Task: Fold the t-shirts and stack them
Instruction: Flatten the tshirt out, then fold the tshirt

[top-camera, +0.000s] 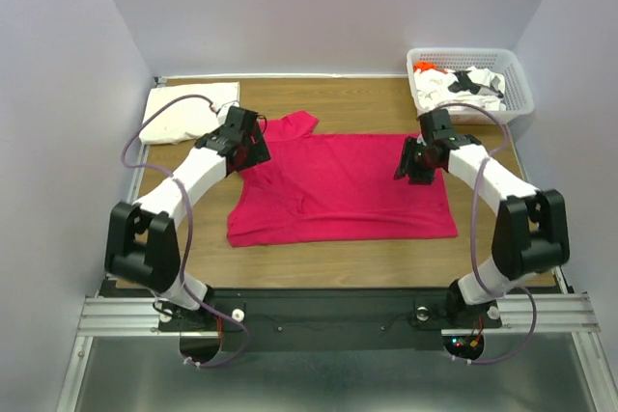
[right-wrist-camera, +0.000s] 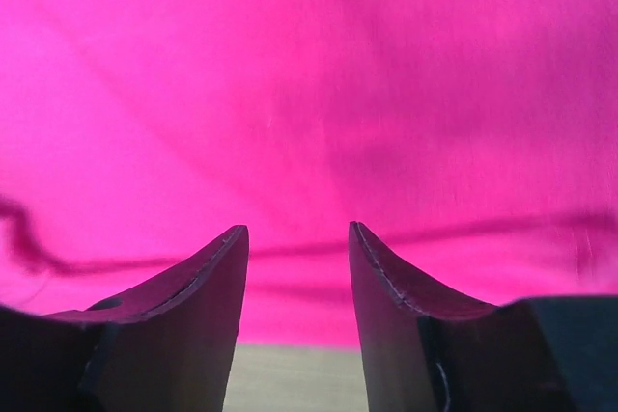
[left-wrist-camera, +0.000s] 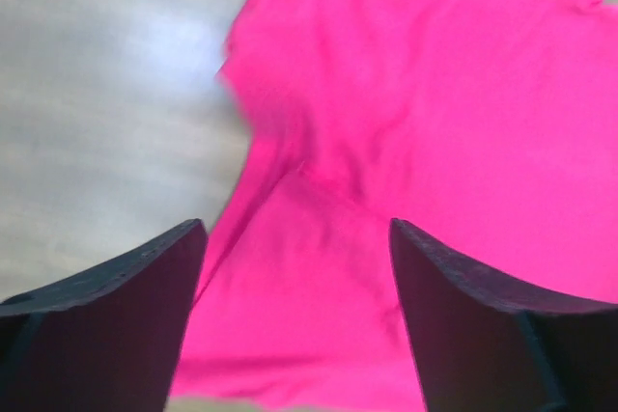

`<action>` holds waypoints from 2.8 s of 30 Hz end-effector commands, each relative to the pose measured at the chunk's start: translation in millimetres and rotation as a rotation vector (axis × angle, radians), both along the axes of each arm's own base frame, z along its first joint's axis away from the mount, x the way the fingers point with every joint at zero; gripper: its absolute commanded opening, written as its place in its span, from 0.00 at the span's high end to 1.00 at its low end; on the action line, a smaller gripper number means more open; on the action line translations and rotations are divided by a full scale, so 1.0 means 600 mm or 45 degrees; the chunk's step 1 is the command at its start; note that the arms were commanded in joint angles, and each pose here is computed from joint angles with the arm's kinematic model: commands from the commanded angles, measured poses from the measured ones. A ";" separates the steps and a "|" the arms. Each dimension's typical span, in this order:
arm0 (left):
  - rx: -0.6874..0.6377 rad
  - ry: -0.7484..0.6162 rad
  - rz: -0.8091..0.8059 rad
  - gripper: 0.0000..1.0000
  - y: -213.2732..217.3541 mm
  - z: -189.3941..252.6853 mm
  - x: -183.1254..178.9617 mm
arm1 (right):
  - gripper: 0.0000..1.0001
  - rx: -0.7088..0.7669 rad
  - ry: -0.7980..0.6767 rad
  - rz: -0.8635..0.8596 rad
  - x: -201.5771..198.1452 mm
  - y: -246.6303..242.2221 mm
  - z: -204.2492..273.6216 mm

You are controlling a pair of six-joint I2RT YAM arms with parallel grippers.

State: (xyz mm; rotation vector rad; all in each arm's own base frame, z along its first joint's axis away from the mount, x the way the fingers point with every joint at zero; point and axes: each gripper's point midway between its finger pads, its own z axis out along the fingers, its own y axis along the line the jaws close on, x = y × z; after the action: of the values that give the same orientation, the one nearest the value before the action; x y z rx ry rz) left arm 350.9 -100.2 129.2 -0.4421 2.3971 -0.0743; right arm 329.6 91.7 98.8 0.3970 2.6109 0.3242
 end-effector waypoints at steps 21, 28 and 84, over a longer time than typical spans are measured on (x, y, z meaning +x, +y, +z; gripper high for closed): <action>0.057 0.469 -0.156 0.21 -0.014 -0.227 -0.113 | 0.48 -0.160 0.329 0.018 -0.102 -0.027 -0.151; -0.013 0.428 -0.177 0.21 -0.008 -0.174 -0.158 | 0.47 -0.135 0.311 0.013 -0.148 -0.033 -0.126; 0.154 -0.130 -0.308 0.26 0.008 -0.073 0.213 | 0.52 -0.342 -0.128 -0.323 0.197 -0.241 -0.039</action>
State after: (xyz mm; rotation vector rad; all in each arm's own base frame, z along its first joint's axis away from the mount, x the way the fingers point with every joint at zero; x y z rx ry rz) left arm 468.0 -95.9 37.9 -0.0603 2.4654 0.0120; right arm 420.0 -44.6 65.3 0.6256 2.5044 -0.0879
